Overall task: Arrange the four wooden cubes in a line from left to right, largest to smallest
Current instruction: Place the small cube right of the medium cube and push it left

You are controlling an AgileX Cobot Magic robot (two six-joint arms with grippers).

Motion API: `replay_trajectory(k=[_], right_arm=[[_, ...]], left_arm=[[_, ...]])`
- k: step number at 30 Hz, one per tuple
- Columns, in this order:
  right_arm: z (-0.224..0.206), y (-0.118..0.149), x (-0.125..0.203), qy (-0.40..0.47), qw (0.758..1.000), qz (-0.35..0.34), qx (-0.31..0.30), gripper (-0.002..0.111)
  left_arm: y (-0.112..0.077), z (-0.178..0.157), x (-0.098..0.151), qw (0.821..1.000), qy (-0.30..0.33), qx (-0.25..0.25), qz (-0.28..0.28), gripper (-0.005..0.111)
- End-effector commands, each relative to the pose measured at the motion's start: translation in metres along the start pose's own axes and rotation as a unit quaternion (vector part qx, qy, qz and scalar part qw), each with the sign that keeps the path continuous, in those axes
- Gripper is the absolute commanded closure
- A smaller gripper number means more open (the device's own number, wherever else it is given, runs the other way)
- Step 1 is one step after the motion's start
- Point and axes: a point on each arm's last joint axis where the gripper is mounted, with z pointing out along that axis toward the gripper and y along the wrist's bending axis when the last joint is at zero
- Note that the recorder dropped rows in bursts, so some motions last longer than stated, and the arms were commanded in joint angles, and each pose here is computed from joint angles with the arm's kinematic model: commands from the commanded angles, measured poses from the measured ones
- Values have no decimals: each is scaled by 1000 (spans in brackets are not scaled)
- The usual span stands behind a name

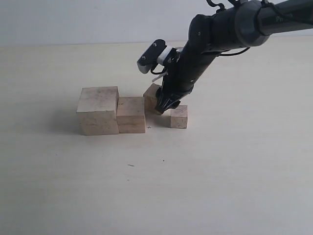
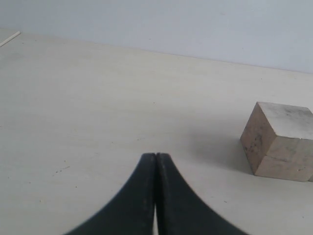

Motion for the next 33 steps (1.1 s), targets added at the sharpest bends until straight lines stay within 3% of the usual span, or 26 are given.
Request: replay_trajectory(k=[1,13,18,33], right_arm=[[-14,0,4,35,999,-32,0,108],[-41,5,6,63,994,-85,-23,108],[-31,16,10,66,983,-142,-95,108],[7,13,26,104,958,-245,-110,108]], left_arm=[[0,0,0,1000,-5,4,0,107],[0,0,0,1000,-5,4,0,107],[0,0,0,1000,-5,4,0,107],[0,0,0,1000,-5,4,0,107]])
